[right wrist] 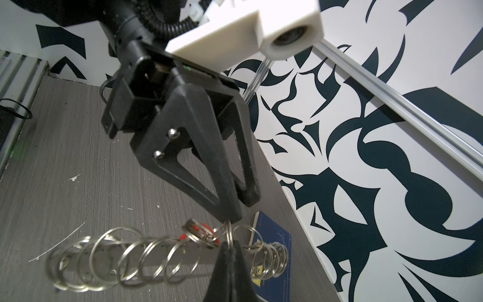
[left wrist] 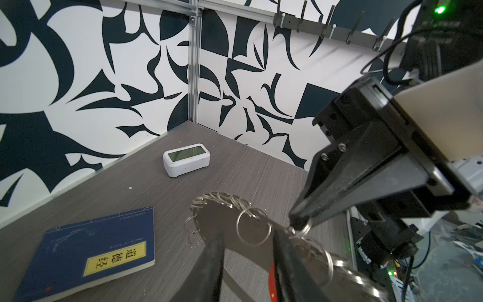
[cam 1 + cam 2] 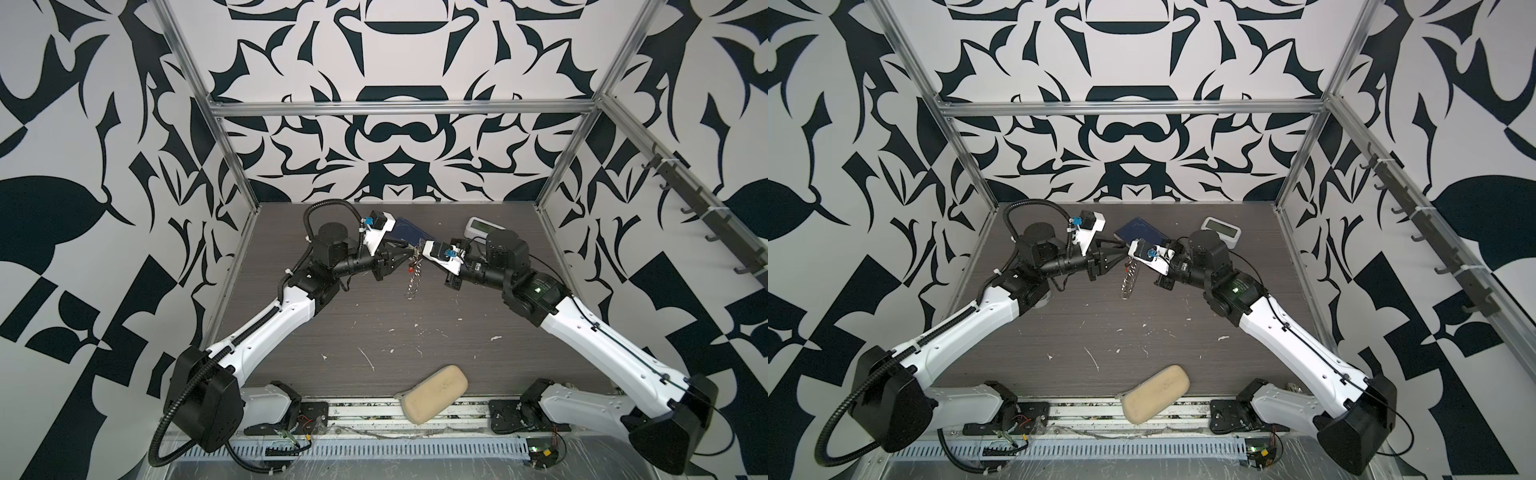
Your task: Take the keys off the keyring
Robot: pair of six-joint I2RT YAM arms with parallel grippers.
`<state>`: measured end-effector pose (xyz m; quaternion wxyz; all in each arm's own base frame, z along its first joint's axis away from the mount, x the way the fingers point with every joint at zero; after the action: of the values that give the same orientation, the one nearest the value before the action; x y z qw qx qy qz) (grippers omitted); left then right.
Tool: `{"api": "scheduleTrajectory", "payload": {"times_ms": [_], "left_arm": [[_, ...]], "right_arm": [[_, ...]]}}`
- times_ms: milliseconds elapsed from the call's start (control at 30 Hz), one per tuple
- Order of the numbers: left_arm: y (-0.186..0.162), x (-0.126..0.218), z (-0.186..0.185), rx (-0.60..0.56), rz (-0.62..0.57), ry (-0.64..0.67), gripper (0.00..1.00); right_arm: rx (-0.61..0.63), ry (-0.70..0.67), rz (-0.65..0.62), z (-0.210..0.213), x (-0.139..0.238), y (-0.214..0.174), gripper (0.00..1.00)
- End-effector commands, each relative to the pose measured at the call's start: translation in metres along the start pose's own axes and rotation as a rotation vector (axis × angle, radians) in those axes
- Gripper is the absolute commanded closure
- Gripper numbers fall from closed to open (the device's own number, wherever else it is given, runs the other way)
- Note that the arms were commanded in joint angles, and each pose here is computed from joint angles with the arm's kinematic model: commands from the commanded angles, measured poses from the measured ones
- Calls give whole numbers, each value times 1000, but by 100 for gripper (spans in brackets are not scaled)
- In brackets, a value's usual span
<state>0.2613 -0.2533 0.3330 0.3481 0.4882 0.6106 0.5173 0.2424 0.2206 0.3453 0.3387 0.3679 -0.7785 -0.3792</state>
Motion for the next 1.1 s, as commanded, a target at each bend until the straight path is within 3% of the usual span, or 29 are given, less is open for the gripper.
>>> {"api": "scheduleTrajectory", "payload": {"times_ms": [0, 200, 500, 1067], "left_arm": [[3, 3, -10, 13, -19, -87, 55], [10, 13, -21, 4, -26, -154, 49], [-2, 1, -3, 44, 4, -91, 44], [-4, -16, -7, 49, 8, -154, 48]], "right_arm": [[67, -77, -146, -17, 10, 20, 100], [58, -81, -232, -22, 15, 19, 100], [46, -69, -269, -24, 15, 23, 100], [-19, -26, -328, -24, 18, 35, 100]]}}
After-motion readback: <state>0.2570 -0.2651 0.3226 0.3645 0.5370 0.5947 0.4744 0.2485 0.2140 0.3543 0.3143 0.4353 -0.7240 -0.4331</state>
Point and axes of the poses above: each gripper's point midway between its finger pads, its own x axis back along the fingers, its own z axis along the line the jaws close on, y = z × x, the point moved 6 cm from there along x, back along the fingers, and after that the axes turned 2 degrees about x, right-handed, at the moved point
